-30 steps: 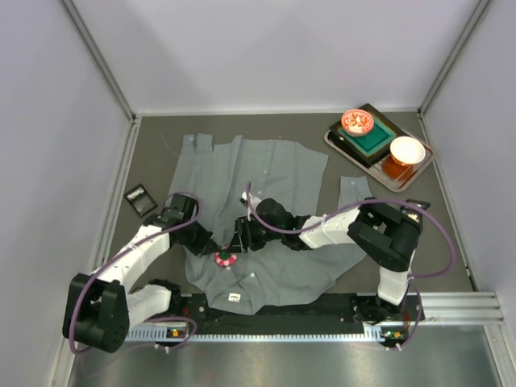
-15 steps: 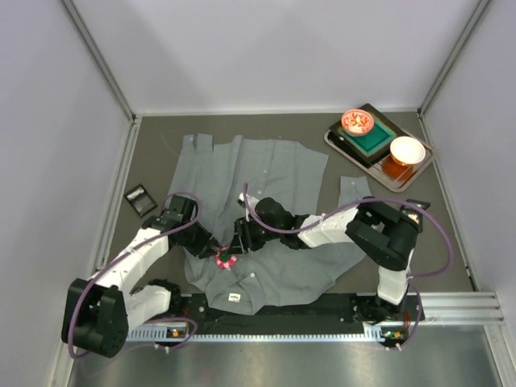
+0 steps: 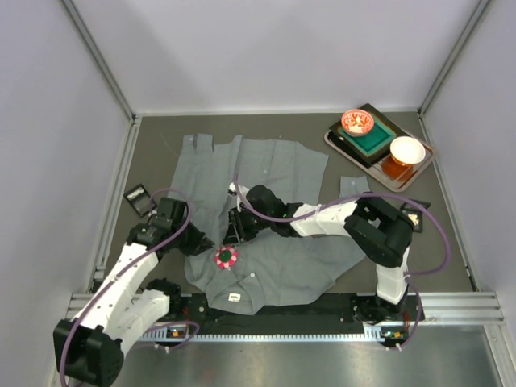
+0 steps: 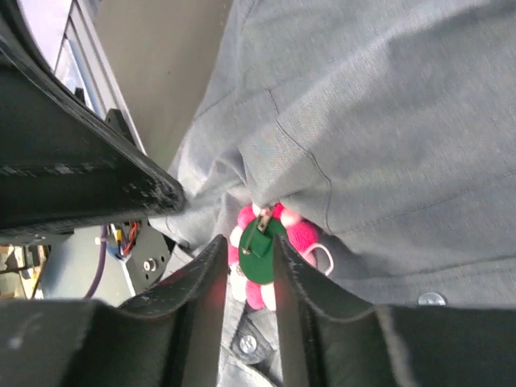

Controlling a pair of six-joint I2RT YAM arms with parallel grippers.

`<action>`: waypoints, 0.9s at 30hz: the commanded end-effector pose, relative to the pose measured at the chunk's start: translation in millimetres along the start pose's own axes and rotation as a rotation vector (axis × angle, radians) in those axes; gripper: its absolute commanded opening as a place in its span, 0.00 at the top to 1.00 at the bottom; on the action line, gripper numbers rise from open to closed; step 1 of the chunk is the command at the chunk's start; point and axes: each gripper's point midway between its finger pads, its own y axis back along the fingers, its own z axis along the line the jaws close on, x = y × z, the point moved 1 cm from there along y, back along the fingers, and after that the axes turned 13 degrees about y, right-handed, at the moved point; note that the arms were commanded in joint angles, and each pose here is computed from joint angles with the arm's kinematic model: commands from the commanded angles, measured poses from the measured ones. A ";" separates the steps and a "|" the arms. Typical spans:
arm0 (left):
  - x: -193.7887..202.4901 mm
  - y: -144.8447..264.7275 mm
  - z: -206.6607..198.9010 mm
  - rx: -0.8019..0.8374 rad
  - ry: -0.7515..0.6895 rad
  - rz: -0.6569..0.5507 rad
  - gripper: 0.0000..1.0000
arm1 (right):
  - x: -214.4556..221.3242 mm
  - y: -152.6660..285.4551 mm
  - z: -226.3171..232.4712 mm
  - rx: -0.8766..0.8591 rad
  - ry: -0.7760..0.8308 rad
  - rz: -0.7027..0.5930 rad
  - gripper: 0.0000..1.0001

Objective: Remove the brooch from the garment
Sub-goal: Remove the brooch from the clothes.

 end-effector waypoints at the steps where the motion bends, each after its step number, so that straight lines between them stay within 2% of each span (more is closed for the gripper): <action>1: 9.7 -16.2 2.5 0.056 0.043 0.057 0.85 | -17.0 -4.3 7.9 -0.052 0.060 0.006 0.75; 5: 14.9 -30.3 3.3 0.063 0.033 0.101 0.89 | -15.3 -14.2 13.3 -0.116 0.052 0.024 0.85; 8: 16.0 -39.8 14.8 -0.018 0.029 0.120 0.93 | -13.7 -18.5 21.4 -0.180 0.046 0.041 0.92; 13: 18.6 -51.4 25.7 -0.042 0.057 0.135 0.97 | -8.4 -26.0 19.3 -0.205 0.056 0.036 1.00; 20: 16.5 -55.6 47.7 -0.126 0.069 0.110 1.00 | -5.7 -32.2 23.6 -0.234 0.071 0.045 1.00; 27: 15.8 -58.8 48.7 -0.151 0.074 0.112 1.00 | -3.3 -39.1 25.6 -0.246 0.075 0.054 1.00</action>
